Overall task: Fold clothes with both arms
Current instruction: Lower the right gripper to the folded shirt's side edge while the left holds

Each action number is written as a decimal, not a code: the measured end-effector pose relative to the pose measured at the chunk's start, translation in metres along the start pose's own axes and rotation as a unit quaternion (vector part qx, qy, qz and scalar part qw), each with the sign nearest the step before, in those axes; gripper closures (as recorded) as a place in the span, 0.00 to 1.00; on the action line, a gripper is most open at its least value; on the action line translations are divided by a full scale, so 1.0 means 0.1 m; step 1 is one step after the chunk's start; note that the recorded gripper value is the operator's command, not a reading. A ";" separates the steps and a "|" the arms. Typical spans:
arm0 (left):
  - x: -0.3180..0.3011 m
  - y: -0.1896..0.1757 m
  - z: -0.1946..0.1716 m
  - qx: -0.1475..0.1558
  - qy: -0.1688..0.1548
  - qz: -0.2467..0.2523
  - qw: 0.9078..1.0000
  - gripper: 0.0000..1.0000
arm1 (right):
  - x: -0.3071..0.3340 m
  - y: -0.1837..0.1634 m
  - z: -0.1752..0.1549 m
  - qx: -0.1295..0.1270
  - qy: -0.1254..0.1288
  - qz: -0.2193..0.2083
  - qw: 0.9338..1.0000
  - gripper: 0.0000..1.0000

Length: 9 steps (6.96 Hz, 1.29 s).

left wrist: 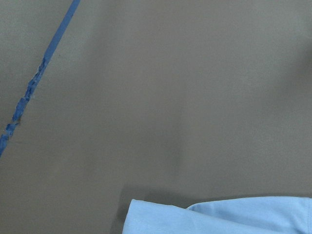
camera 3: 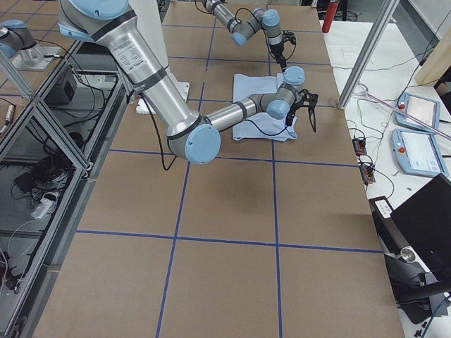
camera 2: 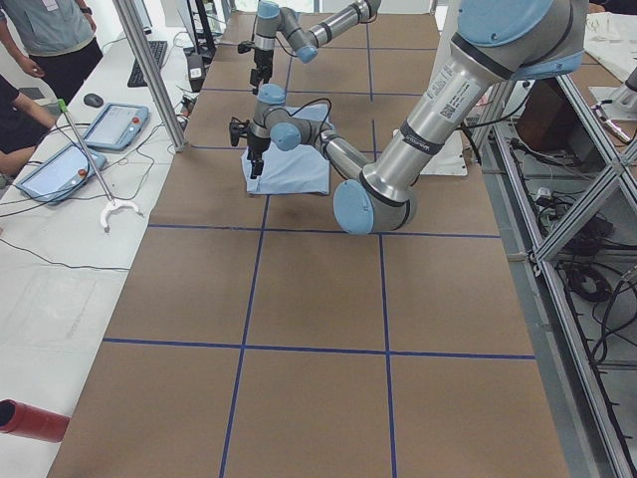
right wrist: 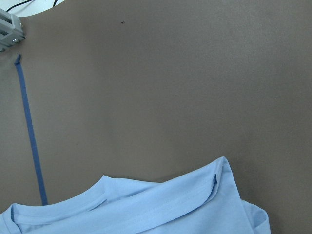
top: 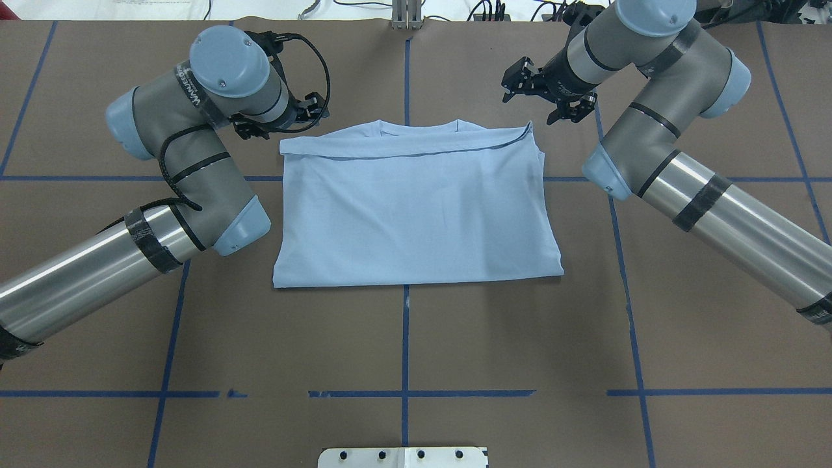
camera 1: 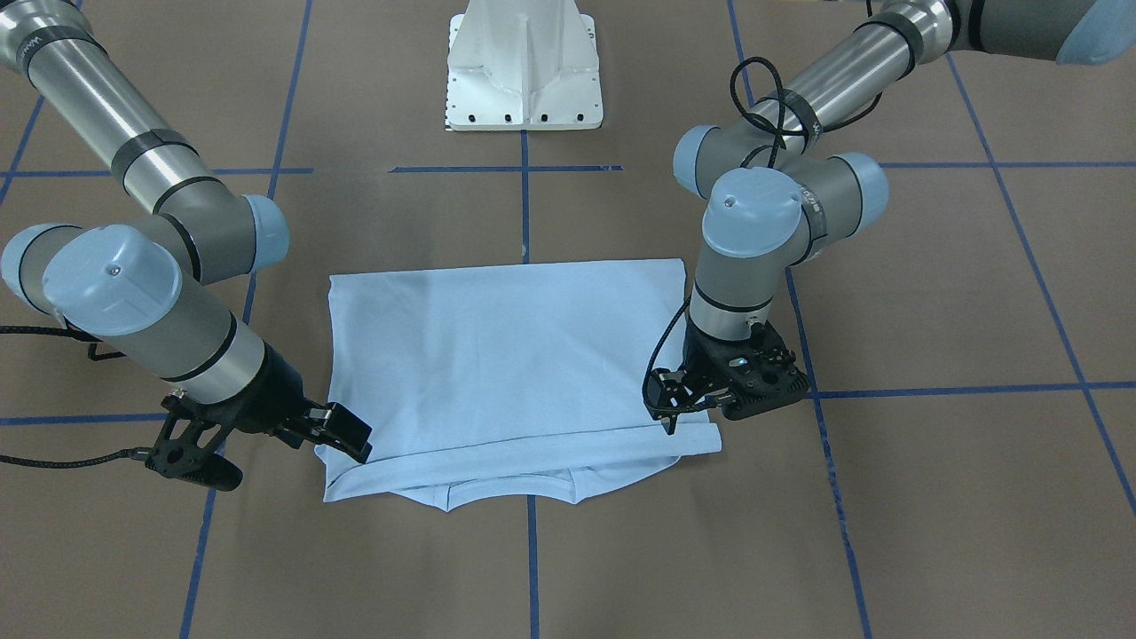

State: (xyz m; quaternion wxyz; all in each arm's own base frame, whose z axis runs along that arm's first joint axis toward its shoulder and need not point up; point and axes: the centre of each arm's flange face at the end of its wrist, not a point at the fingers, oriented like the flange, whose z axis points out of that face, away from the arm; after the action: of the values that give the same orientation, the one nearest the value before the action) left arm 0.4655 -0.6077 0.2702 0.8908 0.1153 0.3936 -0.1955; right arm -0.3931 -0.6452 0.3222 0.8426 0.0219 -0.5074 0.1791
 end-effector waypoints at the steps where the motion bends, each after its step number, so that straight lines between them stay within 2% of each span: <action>1: 0.01 0.02 -0.13 -0.001 0.011 0.002 1.000 0.00 | 0.04 0.11 -0.06 0.000 -0.007 -0.007 1.000 0.00; 6: -0.10 0.21 -0.63 -0.005 0.032 0.008 0.999 0.00 | 0.48 1.17 -0.12 -0.014 -0.018 -0.051 0.998 0.00; 9: -0.13 0.35 -0.85 -0.035 0.043 0.010 0.998 0.00 | 0.77 1.85 0.01 -0.024 -0.003 -0.076 0.997 0.00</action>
State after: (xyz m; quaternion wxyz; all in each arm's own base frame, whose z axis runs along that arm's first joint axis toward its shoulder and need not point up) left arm 0.4169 -0.5426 0.2257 0.8785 0.0960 0.4371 -0.1672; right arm -0.4216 -0.4509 0.3624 0.8524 0.0413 -0.5112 0.1020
